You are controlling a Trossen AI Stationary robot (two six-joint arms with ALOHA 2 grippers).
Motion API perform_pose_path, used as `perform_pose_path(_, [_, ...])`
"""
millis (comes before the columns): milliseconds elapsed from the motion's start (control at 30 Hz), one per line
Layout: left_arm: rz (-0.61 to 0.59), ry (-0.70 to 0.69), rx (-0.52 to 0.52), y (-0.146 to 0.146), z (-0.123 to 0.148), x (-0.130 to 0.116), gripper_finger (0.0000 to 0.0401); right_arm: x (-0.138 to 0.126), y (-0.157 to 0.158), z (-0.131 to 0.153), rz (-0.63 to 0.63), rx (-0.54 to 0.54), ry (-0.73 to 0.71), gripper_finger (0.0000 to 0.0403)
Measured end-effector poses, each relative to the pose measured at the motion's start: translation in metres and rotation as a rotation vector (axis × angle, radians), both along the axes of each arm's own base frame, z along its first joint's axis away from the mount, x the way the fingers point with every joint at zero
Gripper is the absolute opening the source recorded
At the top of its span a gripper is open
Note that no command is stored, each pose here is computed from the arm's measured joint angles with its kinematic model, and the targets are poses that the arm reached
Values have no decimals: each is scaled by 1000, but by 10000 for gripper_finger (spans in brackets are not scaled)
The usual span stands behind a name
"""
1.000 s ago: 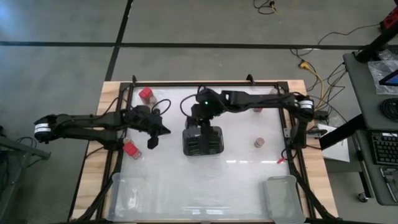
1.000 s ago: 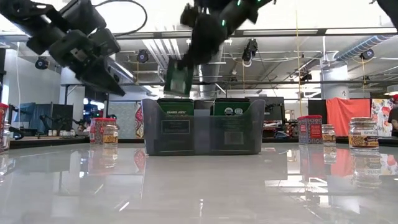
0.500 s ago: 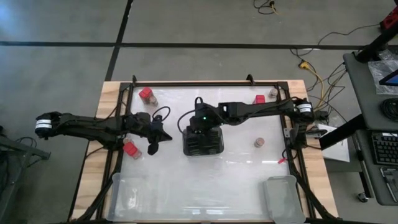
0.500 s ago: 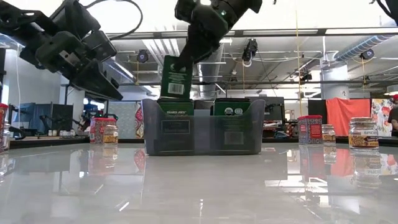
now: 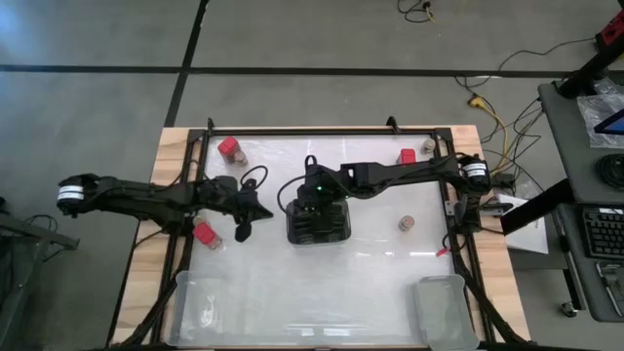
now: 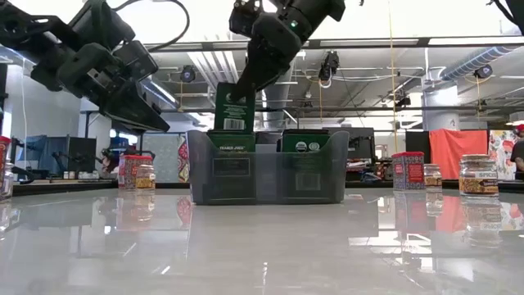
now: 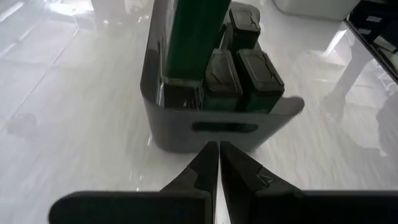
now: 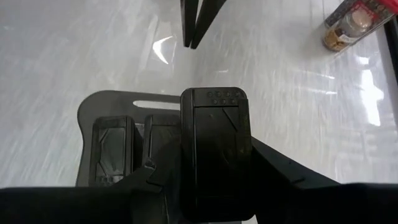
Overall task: Sort spices by type
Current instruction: Put the black seasoning can into the black bin
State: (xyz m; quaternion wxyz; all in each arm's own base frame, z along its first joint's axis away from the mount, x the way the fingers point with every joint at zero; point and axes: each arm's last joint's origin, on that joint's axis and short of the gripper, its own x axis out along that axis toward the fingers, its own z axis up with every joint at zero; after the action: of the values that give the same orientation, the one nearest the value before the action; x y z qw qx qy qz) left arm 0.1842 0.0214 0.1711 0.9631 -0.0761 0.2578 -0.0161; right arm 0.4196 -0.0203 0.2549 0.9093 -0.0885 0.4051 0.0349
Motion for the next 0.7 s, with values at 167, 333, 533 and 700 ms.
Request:
perform_pose_path(167, [0, -5, 1, 0, -2, 3, 1, 5, 0, -15, -6, 8, 37, 135])
perform_pose_path(333, [0, 10, -1, 1, -6, 7, 1, 10, -1, -29, -8, 10, 66, 136])
perform_pose_path(533, [0, 37, -6, 2, -13, 10, 1, 13, -2, -39, -16, 17, 87, 141])
perform_pose_path(700, [2, 32, -8, 2, -17, 15, 1, 13, -2, -43, -9, 11, 98, 134])
